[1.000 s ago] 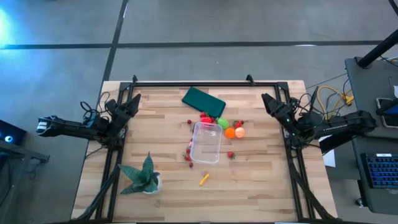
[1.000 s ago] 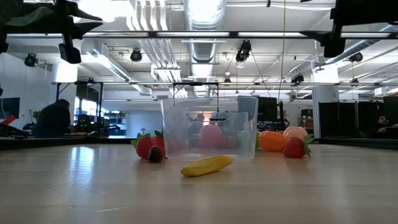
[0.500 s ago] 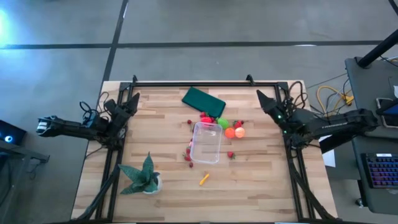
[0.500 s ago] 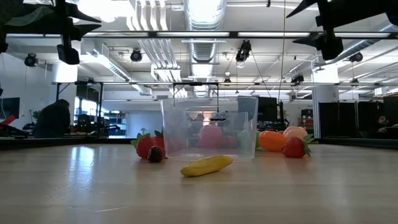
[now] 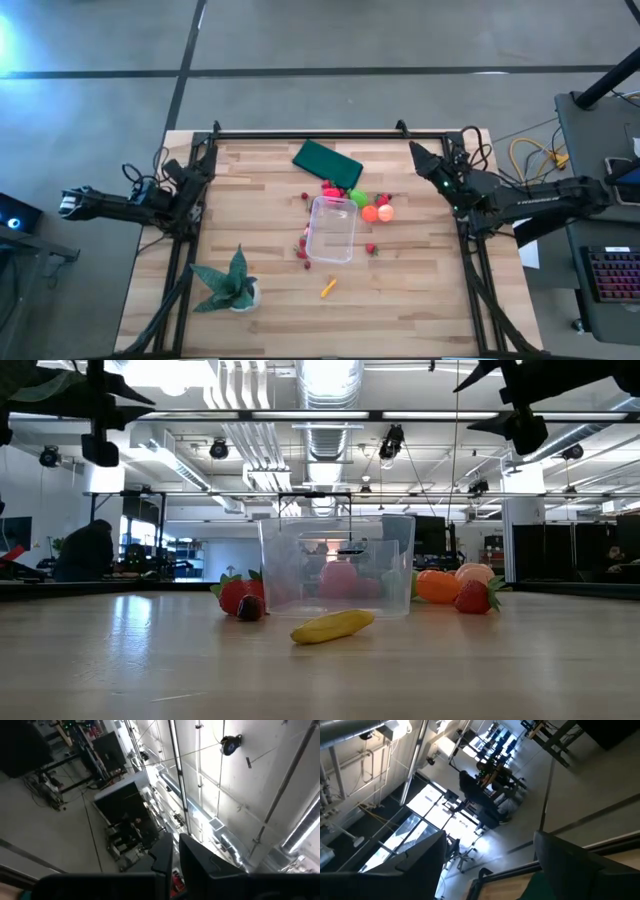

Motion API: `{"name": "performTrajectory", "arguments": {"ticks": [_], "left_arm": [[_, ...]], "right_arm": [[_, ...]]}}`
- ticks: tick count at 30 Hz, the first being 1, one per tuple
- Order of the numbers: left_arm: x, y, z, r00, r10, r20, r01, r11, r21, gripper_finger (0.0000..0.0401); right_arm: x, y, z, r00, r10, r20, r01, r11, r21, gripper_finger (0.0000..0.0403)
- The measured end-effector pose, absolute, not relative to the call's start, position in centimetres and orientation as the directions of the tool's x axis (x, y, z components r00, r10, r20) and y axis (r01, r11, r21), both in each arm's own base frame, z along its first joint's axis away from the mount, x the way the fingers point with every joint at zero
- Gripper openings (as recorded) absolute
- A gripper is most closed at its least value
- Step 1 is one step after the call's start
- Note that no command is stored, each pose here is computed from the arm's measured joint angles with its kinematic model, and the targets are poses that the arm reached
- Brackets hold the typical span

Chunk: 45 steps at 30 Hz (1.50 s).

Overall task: Pick and placing Produce into tupperware
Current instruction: Put the pink peach into the transparent bin

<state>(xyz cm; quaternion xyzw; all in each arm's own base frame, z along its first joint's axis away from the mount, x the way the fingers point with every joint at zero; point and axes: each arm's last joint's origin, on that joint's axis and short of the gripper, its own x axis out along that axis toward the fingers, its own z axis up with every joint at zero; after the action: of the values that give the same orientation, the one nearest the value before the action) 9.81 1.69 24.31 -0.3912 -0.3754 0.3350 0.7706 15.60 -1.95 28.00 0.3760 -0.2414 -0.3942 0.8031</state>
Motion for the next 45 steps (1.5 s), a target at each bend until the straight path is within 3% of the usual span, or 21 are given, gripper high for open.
{"name": "performTrajectory", "arguments": {"ticks": [6, 11, 16, 21, 25, 30, 36, 40, 45], "left_arm": [[9.9, 1.7, 24.6, 0.503, 0.8, 0.328, -0.231, 0.49, -0.841, 0.0017], [10.3, 1.5, 25.2, 0.54, 0.764, 0.352, -0.254, 0.547, -0.798, 0.0036], [11.7, 1.2, 26.4, 0.634, 0.665, 0.395, -0.248, 0.659, -0.71, 0.0102], [12.9, 1.0, 26.9, 0.676, 0.633, 0.378, -0.258, 0.683, -0.683, 0.0182], [14.3, 0.7, 27.1, 0.739, 0.572, 0.355, -0.268, 0.733, -0.625, 0.0208], [16.4, 0.5, 28.0, 0.812, 0.55, 0.196, -0.42, 0.784, -0.457, 0.0209], [18.3, 0.3, 31.4, 0.839, 0.522, -0.155, -0.539, 0.837, -0.1, 0.0209], [19.7, 0.1, 33.0, 0.79, 0.505, -0.349, -0.52, 0.852, 0.056, 0.0209], [21.9, -0.5, 34.2, 0.791, 0.366, -0.491, -0.377, 0.923, 0.081, 0.0209]], "right_arm": [[16.0, -1.9, 27.8, 0.657, -0.749, 0.084, 0.459, 0.486, 0.743, 0.0292], [16.4, -1.9, 27.7, 0.685, -0.728, -0.036, 0.56, 0.494, 0.665, 0.0292], [16.9, -1.9, 28.5, 0.666, -0.727, -0.166, 0.68, 0.5, 0.536, 0.0292], [17.3, -2.1, 29.4, 0.622, -0.733, -0.275, 0.767, 0.499, 0.403, 0.0292], [17.5, -2.5, 29.8, 0.585, -0.737, -0.34, 0.806, 0.481, 0.344, 0.0292], [17.8, -3.3, 30.1, 0.611, -0.677, -0.411, 0.791, 0.5, 0.352, 0.0293], [17.4, -3.8, 29.8, 0.588, -0.641, -0.494, 0.809, 0.478, 0.342, 0.0293], [16.9, -3.8, 29.5, 0.558, -0.636, -0.532, 0.828, 0.465, 0.313, 0.0293], [16.7, -3.7, 29.2, 0.55, -0.61, -0.571, 0.83, 0.476, 0.291, 0.0293]]}}
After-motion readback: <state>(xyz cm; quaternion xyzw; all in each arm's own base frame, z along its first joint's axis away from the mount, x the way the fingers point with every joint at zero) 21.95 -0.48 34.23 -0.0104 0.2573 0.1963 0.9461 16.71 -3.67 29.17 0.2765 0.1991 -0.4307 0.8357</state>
